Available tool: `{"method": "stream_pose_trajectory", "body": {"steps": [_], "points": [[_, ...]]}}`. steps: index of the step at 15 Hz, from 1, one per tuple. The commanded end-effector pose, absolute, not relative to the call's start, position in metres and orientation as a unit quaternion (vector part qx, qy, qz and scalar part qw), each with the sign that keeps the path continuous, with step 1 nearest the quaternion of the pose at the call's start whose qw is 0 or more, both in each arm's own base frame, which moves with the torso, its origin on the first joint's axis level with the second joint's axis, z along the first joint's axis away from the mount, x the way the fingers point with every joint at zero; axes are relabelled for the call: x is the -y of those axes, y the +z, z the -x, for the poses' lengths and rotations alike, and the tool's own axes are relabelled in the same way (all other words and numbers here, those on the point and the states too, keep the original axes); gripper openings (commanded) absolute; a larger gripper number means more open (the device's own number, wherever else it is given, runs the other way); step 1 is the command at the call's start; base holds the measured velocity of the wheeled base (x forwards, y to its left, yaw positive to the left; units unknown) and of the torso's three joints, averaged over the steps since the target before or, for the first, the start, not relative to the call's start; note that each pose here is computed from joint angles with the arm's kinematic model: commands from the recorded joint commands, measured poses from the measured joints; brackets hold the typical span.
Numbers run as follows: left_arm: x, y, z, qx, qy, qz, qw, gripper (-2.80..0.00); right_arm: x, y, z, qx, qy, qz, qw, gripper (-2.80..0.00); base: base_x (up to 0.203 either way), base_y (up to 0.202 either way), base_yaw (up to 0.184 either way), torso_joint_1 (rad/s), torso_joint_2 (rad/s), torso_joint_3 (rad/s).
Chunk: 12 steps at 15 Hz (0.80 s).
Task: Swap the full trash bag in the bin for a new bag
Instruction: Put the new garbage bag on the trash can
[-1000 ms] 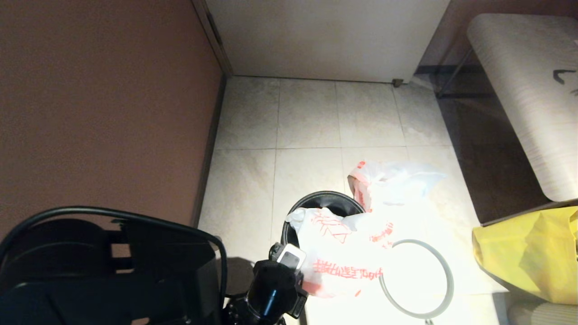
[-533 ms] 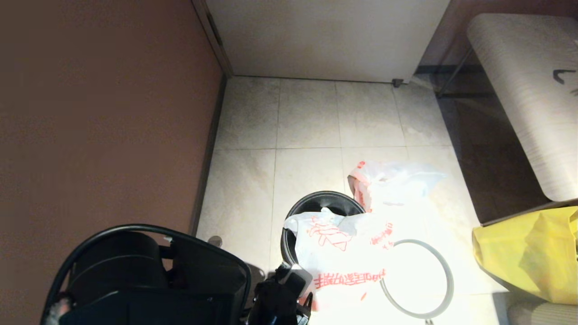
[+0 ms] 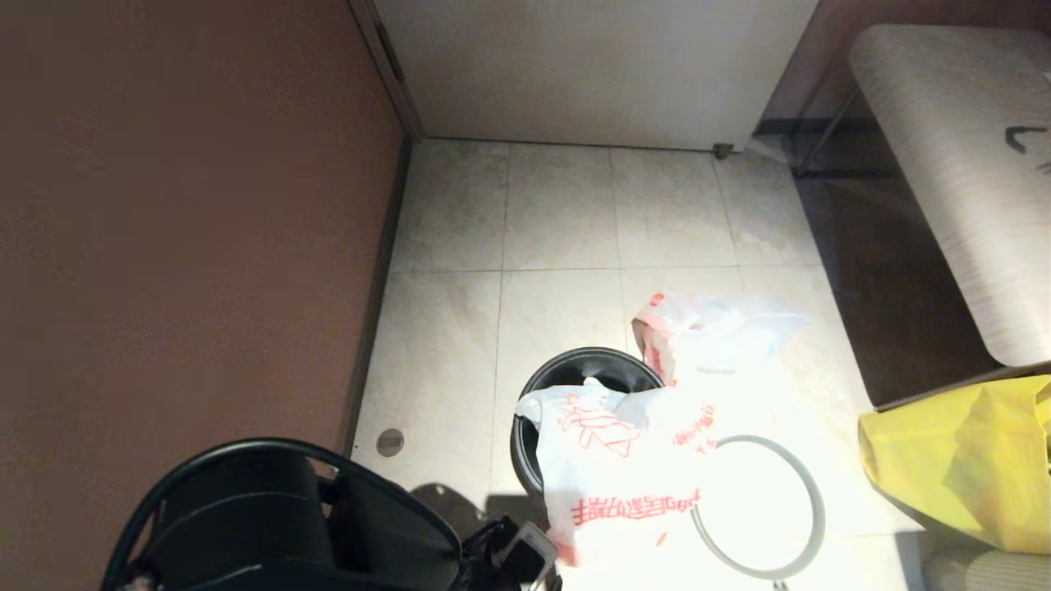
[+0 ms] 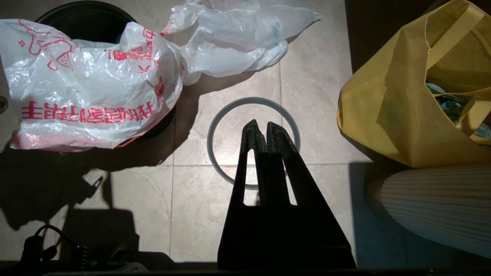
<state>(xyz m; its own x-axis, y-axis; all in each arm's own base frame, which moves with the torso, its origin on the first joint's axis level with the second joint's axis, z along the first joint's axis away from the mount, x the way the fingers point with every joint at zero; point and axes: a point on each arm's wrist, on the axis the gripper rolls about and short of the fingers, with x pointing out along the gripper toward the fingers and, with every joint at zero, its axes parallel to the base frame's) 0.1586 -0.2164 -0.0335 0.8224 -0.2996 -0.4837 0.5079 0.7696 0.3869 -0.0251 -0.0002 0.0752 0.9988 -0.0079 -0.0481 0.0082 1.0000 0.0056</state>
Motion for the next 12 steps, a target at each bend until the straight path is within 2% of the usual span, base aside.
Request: {"method": "stream_pose_trajectory", "body": {"steps": [1,5,9,12], "points": [[0.217,-0.038,-0.153,-0.205,-0.227,-0.270,0.913,0.00,0.000,0.075,0.025,-0.025,-0.004,-0.003,1.000,-2.80,0.000,0.000,0.000,0.000,0.00,0.000],[0.226,-0.052,-0.158,-0.202,-0.232,-0.295,0.905,0.00,0.000,0.075,0.025,-0.025,-0.004,-0.003,1.000,-2.80,0.000,0.000,0.000,0.000,0.00,0.000],[0.239,-0.057,-0.193,-0.167,-0.208,-0.310,0.913,0.00,0.000,0.075,0.025,-0.025,-0.004,-0.003,1.000,-2.80,0.000,0.000,0.000,0.000,0.00,0.000],[0.246,-0.031,-0.220,-0.117,-0.171,-0.294,0.933,0.00,0.000,0.075,0.025,-0.025,-0.004,-0.003,1.000,-2.80,0.000,0.000,0.000,0.000,0.00,0.000]]}}
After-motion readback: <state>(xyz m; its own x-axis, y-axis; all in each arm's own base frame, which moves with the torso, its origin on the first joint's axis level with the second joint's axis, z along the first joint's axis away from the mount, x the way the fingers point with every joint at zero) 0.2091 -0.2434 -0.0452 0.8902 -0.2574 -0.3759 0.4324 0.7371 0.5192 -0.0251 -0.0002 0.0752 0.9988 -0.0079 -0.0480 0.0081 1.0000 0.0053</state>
